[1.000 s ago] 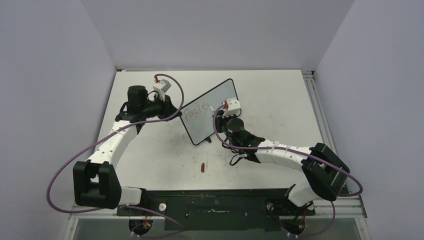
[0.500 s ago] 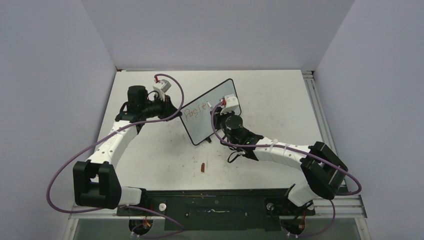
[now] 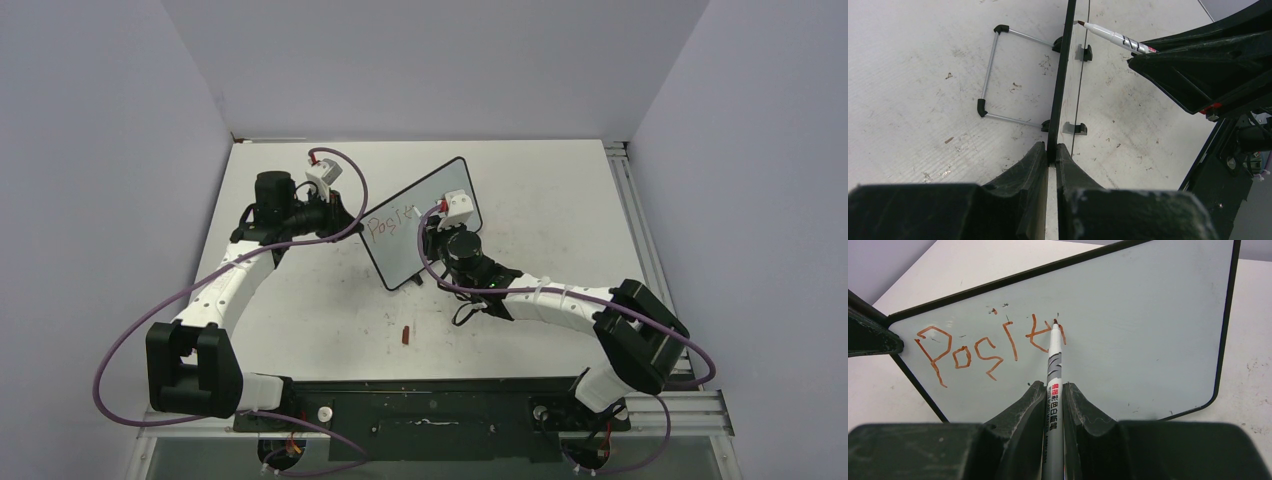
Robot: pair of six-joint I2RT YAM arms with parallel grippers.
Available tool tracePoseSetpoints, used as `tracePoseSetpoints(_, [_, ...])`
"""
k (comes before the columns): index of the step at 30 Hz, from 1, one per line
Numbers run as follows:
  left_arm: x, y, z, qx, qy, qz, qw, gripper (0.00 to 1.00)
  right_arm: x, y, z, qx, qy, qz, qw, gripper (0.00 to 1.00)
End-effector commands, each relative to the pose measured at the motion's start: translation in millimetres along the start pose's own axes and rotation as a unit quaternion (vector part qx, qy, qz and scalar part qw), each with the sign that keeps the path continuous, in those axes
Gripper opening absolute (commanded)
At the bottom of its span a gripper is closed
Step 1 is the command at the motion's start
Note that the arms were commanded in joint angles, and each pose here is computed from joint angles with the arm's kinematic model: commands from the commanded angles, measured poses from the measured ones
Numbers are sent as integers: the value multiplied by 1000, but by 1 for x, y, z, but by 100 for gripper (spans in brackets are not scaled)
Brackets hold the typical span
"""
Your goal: Write a sentence on the whiteboard
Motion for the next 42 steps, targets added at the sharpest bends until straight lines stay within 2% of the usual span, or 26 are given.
tracePoseSetpoints(1, [-5, -7, -22, -31, 37, 3, 999, 0, 8, 8, -24, -39, 15, -14, 999, 5])
tracePoseSetpoints(10, [-5, -7, -23, -32, 37, 3, 999, 0, 8, 8, -24, -39, 15, -14, 999, 5])
tracePoseSetpoints(23, [-5, -8, -23, -34, 38, 0, 999, 0, -8, -22, -38, -59, 26, 9, 998, 5])
tracePoseSetpoints(42, [-6, -8, -23, -34, 38, 1, 999, 0, -21, -36, -44, -54, 15, 10, 998, 5])
Point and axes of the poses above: each gripper's point midway between its finger pads, its own y axis out along the fingers, its own x axis along the line the jaws close on, z = x × y, the point moved 6 cm from there along -y, back along the fingers, and after that the axes turned 1 degree about y, right-handed, at the moved point
